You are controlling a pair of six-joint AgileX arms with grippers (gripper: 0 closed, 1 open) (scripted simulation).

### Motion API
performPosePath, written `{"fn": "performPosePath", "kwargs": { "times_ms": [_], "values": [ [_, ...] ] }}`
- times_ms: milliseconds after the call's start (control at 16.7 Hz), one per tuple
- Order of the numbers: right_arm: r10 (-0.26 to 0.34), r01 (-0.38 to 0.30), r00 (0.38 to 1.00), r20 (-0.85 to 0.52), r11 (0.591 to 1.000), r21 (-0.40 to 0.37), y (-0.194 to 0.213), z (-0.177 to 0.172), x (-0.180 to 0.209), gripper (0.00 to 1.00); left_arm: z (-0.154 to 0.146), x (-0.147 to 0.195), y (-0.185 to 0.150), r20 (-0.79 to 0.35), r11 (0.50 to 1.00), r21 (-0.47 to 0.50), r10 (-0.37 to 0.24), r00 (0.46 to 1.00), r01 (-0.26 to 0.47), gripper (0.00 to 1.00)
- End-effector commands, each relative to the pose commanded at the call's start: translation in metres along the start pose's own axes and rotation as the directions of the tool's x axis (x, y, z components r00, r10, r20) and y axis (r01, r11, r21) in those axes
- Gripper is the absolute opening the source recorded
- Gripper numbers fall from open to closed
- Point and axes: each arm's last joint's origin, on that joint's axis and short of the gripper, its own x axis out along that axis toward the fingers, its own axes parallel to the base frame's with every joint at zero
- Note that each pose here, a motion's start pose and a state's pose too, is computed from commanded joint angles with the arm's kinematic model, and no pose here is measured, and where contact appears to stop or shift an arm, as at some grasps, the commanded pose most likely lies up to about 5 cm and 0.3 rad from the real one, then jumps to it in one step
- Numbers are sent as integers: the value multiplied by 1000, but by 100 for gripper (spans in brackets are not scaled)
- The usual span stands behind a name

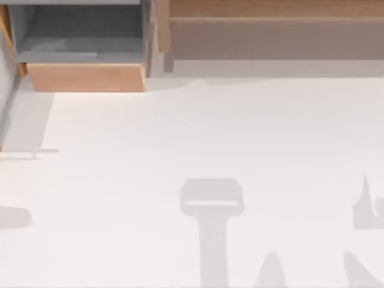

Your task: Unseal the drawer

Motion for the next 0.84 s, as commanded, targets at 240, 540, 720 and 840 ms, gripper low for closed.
{"fn": "performPosePath", "kwargs": {
  "times_ms": [240,540,720,840],
  "values": [
    [0,0,1000,0,1000,0,0,0,0,100,0,0,0,0,1000,0,0,1000,0,68],
    [0,0,1000,0,1000,0,0,0,0,100,0,0,0,0,1000,0,0,1000,0,100],
    [0,0,1000,0,1000,0,0,0,0,100,0,0,0,0,1000,0,0,1000,0,100],
    [0,0,1000,0,1000,0,0,0,0,100,0,0,0,0,1000,0,0,1000,0,100]
  ]
}}
